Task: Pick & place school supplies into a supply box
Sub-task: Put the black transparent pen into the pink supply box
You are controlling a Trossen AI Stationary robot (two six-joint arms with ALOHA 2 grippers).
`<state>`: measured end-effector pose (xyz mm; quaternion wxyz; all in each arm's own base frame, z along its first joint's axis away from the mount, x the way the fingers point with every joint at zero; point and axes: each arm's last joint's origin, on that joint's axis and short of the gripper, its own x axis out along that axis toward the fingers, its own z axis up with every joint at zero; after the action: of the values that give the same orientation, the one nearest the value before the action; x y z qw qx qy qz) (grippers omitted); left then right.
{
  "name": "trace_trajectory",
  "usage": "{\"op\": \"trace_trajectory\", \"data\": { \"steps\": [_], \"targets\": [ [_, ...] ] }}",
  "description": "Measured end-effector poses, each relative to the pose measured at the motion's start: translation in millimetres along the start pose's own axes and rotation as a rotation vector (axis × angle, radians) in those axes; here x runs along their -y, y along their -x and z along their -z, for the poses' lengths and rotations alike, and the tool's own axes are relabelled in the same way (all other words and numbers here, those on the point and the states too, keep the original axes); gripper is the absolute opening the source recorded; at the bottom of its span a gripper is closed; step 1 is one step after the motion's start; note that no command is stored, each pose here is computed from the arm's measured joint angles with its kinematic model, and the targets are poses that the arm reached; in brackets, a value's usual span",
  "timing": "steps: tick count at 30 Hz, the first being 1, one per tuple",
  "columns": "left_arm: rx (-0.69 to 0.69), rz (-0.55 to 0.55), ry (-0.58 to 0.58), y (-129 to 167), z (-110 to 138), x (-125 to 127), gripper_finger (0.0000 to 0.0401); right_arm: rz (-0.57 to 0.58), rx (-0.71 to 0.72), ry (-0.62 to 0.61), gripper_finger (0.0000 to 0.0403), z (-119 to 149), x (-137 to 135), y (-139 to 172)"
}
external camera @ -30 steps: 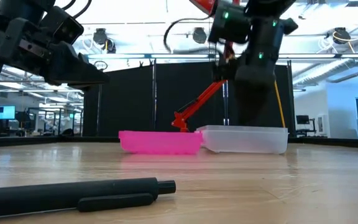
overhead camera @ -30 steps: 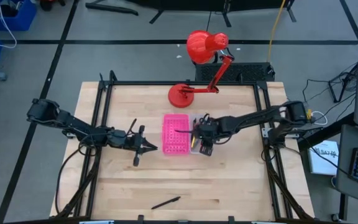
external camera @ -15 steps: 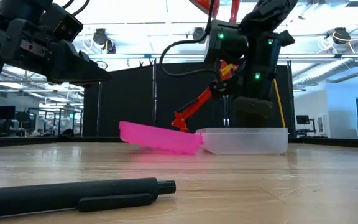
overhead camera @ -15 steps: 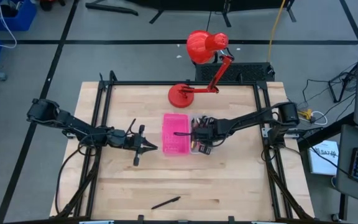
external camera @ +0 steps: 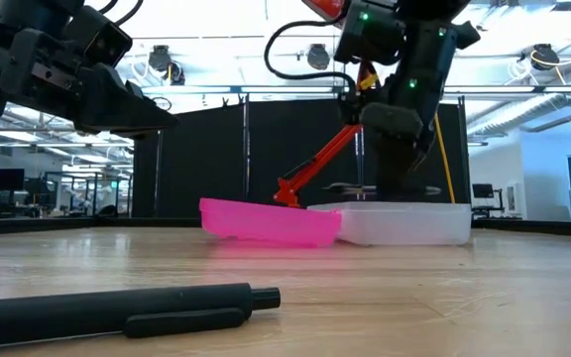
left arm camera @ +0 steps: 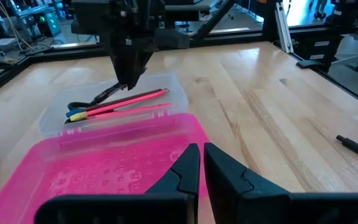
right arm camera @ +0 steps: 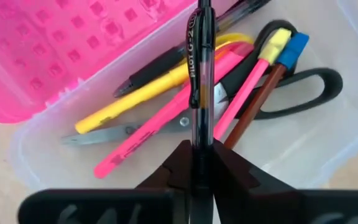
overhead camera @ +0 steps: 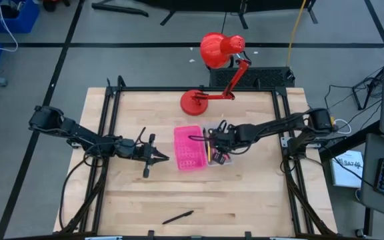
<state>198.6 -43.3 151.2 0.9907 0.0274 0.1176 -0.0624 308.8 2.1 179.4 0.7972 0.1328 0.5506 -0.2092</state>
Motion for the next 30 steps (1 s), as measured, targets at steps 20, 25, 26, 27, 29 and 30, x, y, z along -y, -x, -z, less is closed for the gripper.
{"op": "trace_trajectory", "data": {
  "steps": [20,25,26,27,29,30],
  "targets": [
    [0.002,0.001,0.036,0.0,-0.1,0.1,0.0031,-0.157,0.176,-0.618,0.0028,3.0,-1.3,-14.5],
    [0.001,0.001,0.037,0.0,-0.1,0.1,0.0031,-0.12,0.147,-0.646,0.0028,20.6,5.7,-28.1],
    [0.002,0.001,0.037,0.0,-0.1,0.1,0.0031,-0.106,0.146,-0.647,0.0028,23.0,7.5,-30.0],
    [0.002,0.001,0.036,0.0,-0.1,0.1,0.0031,-0.094,0.146,-0.65,0.0028,25.0,8.8,-31.4],
    [0.002,0.001,0.026,0.0,-0.1,0.1,0.0031,-0.086,0.141,-0.668,0.0028,27.3,10.6,-33.2],
    [0.002,0.001,0.022,0.0,-0.1,0.1,0.0031,-0.084,0.139,-0.669,0.003,27.9,11.1,-33.7]
  ]
}}
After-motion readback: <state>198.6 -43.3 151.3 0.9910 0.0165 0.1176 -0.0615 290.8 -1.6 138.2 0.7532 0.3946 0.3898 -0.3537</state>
